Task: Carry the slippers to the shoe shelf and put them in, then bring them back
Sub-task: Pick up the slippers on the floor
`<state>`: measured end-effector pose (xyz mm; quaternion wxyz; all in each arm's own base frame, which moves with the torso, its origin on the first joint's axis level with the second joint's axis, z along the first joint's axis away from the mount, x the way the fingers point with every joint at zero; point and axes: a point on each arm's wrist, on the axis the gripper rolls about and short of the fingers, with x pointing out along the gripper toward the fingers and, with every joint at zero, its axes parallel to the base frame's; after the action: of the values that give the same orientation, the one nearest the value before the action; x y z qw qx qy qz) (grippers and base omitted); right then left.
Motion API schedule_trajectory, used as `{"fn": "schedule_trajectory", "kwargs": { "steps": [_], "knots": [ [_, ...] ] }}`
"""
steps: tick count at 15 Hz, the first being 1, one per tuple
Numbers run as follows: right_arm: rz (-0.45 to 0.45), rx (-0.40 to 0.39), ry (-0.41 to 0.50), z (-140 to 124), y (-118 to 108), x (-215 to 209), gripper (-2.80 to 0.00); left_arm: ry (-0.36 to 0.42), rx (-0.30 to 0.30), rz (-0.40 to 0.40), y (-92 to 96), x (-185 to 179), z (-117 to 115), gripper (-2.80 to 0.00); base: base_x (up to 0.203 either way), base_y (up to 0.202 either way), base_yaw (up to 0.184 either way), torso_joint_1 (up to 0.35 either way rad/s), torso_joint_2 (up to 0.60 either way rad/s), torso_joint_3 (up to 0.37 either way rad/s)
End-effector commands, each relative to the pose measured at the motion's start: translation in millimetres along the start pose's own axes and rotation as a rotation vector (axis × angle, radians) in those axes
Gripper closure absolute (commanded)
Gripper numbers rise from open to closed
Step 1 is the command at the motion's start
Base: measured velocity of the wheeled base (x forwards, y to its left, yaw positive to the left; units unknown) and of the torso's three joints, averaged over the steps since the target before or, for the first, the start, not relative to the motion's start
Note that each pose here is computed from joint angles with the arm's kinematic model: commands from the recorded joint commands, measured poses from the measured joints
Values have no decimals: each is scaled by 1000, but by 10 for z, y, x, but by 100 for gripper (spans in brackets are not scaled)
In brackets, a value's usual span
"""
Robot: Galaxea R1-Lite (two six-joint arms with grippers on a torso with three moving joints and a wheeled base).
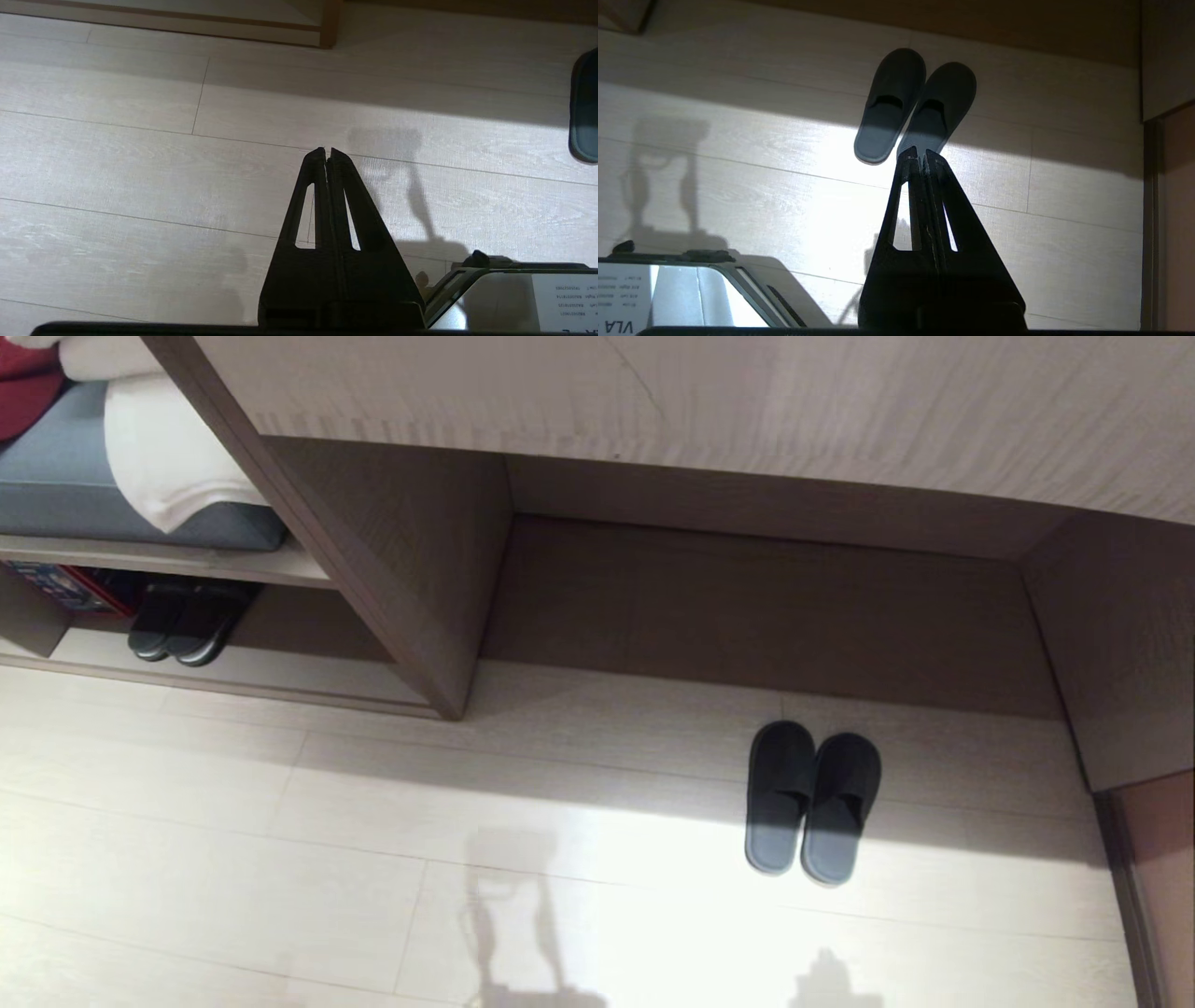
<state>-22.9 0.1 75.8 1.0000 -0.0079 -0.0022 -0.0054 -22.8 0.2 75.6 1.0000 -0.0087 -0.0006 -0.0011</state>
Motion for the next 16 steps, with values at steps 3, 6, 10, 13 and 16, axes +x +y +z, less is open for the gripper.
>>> {"fn": "schedule_trajectory", "kwargs": {
  "steps": [3, 6, 10, 13, 16],
  "knots": [
    [0, -1, -2, -1, 0, -1, 0, 1, 1, -1, 0, 1, -4, 0, 0, 0, 0, 3, 3, -198],
    [0, 0, -2, -1, 0, -1, 0, 1, 1, -1, 0, 1, -4, 0, 0, 0, 0, 3, 2, -200],
    [0, -1, -2, -1, 0, -1, 0, 3, 1, 0, 0, 1, -6, 0, 0, 0, 0, 0, 1, -195],
    [0, -1, -3, 1, 0, -1, 0, 3, 1, -1, 0, 1, -6, 0, 0, 0, 0, 3, 4, -204],
    [0, -1, -2, 0, 0, -1, 0, 4, 1, -1, 0, 2, -5, 0, 0, 0, 0, 1, 2, -200]
  ]
}}
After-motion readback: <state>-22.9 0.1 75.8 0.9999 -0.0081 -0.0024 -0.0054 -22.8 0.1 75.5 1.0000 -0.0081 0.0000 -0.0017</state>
